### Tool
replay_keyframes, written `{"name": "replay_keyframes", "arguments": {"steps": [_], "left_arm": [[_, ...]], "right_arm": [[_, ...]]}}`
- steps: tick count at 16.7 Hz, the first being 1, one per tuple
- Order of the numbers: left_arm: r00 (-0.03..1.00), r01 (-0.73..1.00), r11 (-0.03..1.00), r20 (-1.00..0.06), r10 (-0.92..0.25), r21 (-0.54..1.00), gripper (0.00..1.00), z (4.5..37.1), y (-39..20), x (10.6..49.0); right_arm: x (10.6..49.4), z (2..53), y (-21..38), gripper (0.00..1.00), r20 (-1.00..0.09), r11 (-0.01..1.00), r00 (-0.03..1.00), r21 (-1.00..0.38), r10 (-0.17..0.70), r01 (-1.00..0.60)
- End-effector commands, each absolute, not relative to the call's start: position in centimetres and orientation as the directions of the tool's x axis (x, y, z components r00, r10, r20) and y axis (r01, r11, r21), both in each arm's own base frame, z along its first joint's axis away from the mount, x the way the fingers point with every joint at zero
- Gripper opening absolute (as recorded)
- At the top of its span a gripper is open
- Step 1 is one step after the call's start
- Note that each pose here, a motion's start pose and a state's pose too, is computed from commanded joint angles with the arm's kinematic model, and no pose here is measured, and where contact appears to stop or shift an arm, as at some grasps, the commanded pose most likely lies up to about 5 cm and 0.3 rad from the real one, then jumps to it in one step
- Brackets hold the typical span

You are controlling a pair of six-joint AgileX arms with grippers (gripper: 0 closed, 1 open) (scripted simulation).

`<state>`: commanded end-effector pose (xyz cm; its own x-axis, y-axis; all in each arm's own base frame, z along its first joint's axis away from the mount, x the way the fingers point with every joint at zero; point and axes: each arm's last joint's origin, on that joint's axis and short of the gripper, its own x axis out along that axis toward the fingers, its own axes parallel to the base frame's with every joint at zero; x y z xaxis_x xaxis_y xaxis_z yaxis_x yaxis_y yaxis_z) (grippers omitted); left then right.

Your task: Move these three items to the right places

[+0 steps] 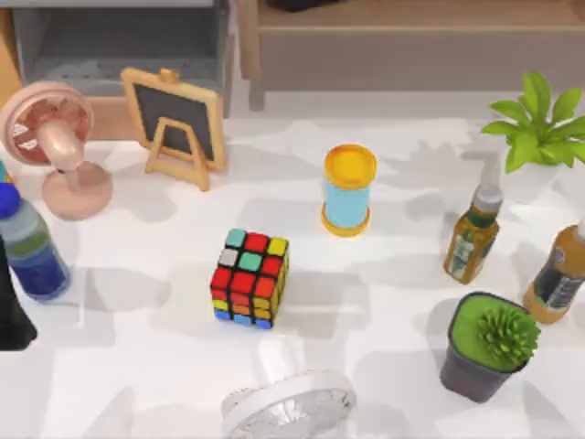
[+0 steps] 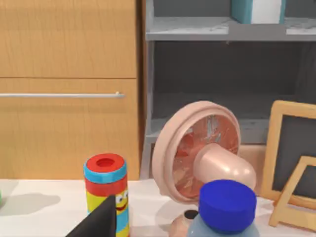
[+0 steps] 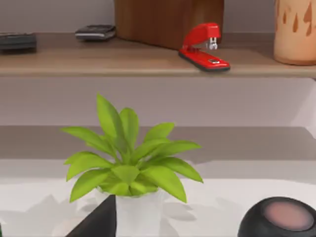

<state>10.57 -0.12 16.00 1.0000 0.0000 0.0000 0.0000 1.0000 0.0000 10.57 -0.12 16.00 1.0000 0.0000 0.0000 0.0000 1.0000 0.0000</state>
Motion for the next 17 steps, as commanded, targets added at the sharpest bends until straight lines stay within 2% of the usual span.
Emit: {"name": "replay_keyframes", "arguments": {"steps": [5,10,14,17], "left_arm": [[1.000,0.000,1.000,0.000,0.000,0.000,1.00,16.0,-0.1,10.6],[1.000,0.000,1.000,0.000,0.000,0.000,1.00,16.0,-0.1,10.6],[1.000,0.000,1.000,0.000,0.000,0.000,1.00,16.0,-0.1,10.6],[1.000,0.000,1.000,0.000,0.000,0.000,1.00,16.0,-0.1,10.6]], "right_arm": [[10.7,17.5,-0.2,1.00,0.021,1.000,1.000,-0.004,0.003,-0.003],[12.9,23.8,-1.0,1.00,0.090,1.000,0.996,-0.017,-0.002,0.004],[19.2,27.9,-2.9,1.00,0.074,1.000,0.997,-0.021,-0.012,0.014],[25.9,28.0,-5.6,1.00,0.029,1.000,0.999,-0.016,-0.017,0.017]]}}
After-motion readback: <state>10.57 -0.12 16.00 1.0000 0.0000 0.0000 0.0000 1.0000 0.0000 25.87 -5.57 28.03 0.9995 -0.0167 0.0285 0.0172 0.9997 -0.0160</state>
